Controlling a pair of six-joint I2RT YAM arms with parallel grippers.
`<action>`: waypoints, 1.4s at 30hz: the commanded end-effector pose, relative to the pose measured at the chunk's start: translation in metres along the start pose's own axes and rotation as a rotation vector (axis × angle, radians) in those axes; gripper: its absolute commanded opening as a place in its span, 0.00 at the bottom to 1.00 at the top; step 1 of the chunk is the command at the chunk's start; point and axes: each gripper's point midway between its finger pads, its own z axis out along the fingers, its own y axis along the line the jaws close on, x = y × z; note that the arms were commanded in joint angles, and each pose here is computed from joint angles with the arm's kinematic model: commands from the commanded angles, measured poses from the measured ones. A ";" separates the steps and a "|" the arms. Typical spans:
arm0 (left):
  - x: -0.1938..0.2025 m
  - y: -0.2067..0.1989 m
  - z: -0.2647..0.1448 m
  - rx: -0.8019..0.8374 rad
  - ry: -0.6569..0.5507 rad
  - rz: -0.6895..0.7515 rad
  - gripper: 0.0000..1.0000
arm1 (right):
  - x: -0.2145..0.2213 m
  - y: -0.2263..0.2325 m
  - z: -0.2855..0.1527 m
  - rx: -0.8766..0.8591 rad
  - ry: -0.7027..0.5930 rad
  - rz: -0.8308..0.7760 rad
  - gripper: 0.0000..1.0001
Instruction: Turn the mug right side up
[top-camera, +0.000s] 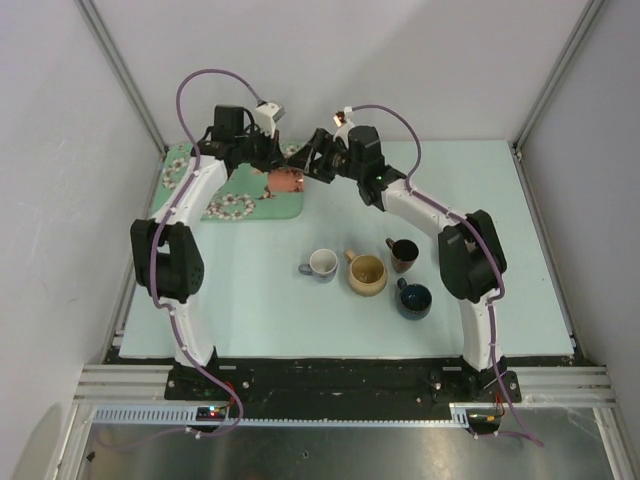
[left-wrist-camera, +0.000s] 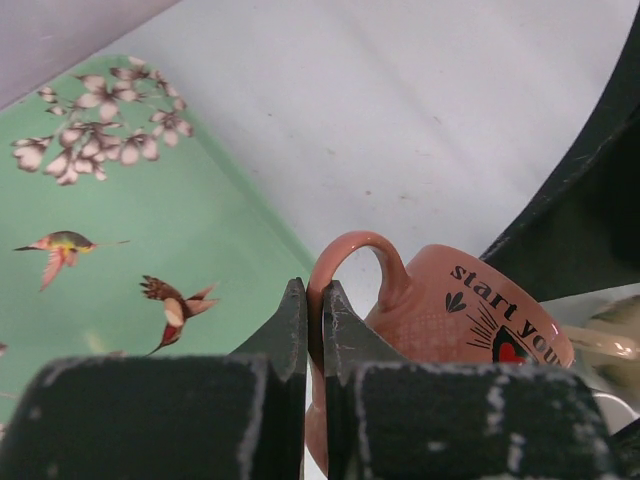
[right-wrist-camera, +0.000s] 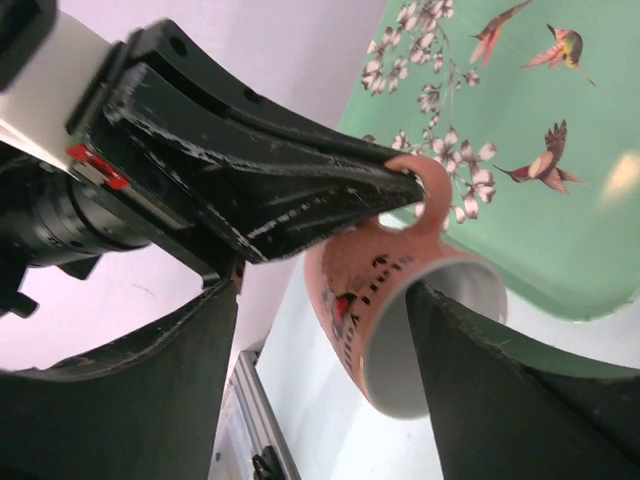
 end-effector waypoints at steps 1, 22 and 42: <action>-0.059 -0.032 -0.032 0.087 -0.143 0.007 0.00 | -0.010 0.019 0.005 -0.076 -0.001 -0.030 0.68; -0.114 0.000 -0.089 -0.176 -0.215 0.082 0.99 | -0.039 0.020 -0.120 0.402 -0.013 -0.435 0.00; 0.003 0.041 -0.118 -0.486 0.069 -0.018 1.00 | 0.123 -0.123 -0.420 1.278 0.175 0.050 0.00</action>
